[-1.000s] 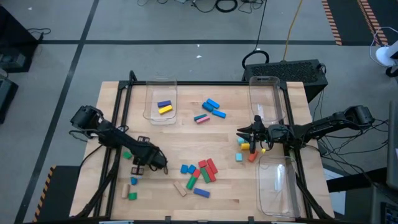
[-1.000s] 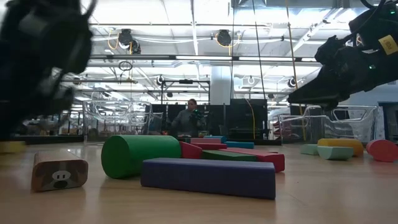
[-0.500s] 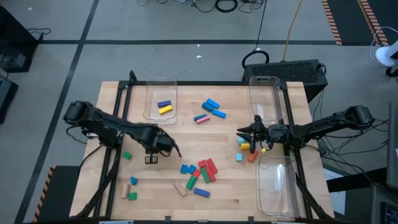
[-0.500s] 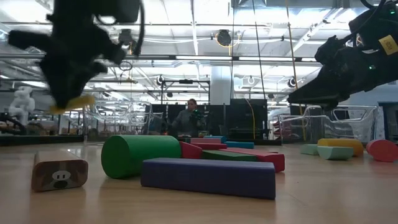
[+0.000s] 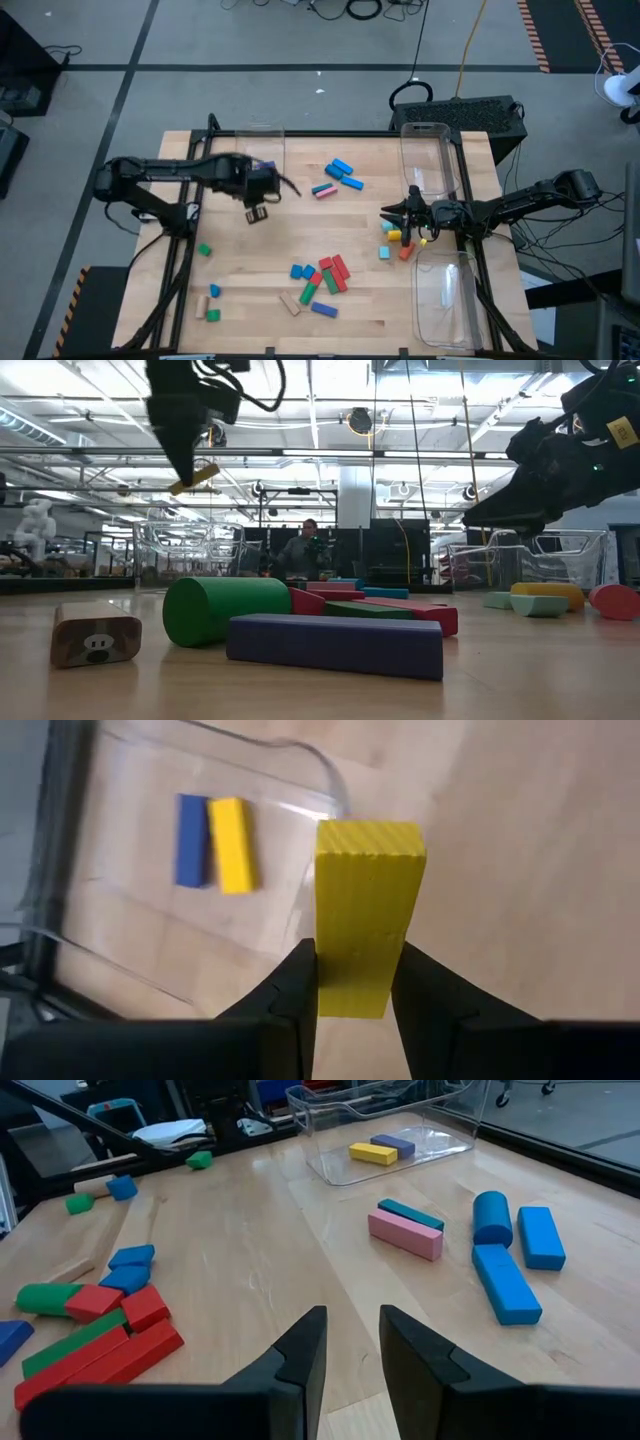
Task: Sort blocks by size
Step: Put the yellow rectangle block into the top left transparent bin, then put the pink rectangle block into the top left transparent bin
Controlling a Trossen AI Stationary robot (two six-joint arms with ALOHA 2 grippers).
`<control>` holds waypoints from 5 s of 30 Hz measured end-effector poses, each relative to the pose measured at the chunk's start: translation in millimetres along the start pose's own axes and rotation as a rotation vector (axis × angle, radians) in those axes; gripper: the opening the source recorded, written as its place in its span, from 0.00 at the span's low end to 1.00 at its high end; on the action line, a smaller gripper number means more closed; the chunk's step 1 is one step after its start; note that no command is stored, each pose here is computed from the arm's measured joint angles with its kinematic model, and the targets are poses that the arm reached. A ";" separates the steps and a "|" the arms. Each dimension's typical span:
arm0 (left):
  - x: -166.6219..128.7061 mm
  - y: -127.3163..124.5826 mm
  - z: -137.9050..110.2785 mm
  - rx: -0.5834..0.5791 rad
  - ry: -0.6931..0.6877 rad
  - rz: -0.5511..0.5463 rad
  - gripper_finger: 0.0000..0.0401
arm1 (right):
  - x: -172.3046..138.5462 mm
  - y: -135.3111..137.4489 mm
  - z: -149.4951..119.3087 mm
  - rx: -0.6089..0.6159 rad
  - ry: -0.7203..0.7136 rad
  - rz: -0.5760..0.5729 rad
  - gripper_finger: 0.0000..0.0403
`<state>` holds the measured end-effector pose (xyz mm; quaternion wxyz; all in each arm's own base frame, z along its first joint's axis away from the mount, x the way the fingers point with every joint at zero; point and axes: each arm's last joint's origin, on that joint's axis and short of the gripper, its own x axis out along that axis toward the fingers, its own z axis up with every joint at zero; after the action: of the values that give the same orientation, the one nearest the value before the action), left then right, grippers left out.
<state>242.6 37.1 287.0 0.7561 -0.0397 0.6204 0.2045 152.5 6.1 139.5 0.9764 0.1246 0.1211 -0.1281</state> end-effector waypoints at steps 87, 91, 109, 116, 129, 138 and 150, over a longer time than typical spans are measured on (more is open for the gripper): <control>11.3 83.9 51.5 0.043 -0.490 -0.028 0.49 | 165.3 -20.6 87.9 -0.495 0.447 -0.129 0.53; 14.6 59.3 48.9 0.080 -0.558 -0.060 0.49 | 183.3 -31.6 84.4 -0.503 0.487 -0.124 0.53; 47.7 -13.0 22.6 0.091 -0.678 -0.011 0.49 | 215.6 -54.1 54.9 -0.506 0.675 -0.118 0.46; 47.4 -21.8 22.2 0.082 -0.681 -0.020 0.49 | 217.4 -52.4 55.2 -0.486 0.653 -0.070 0.36; 79.6 -33.6 28.4 0.108 -0.569 -0.042 0.49 | 216.1 -42.8 52.1 -0.424 0.666 -0.058 0.08; 85.1 -41.3 28.6 0.171 -0.554 -0.065 0.49 | 209.7 -14.6 64.0 -0.484 0.603 -0.066 0.08; 82.2 -49.2 27.3 0.270 -0.571 -0.057 0.49 | 194.9 14.3 92.8 -0.510 0.469 -0.010 0.08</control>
<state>297.5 22.1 205.2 0.9035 0.1026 0.4035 0.1018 358.3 -48.9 177.5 0.9211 -0.0979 0.3708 -0.0665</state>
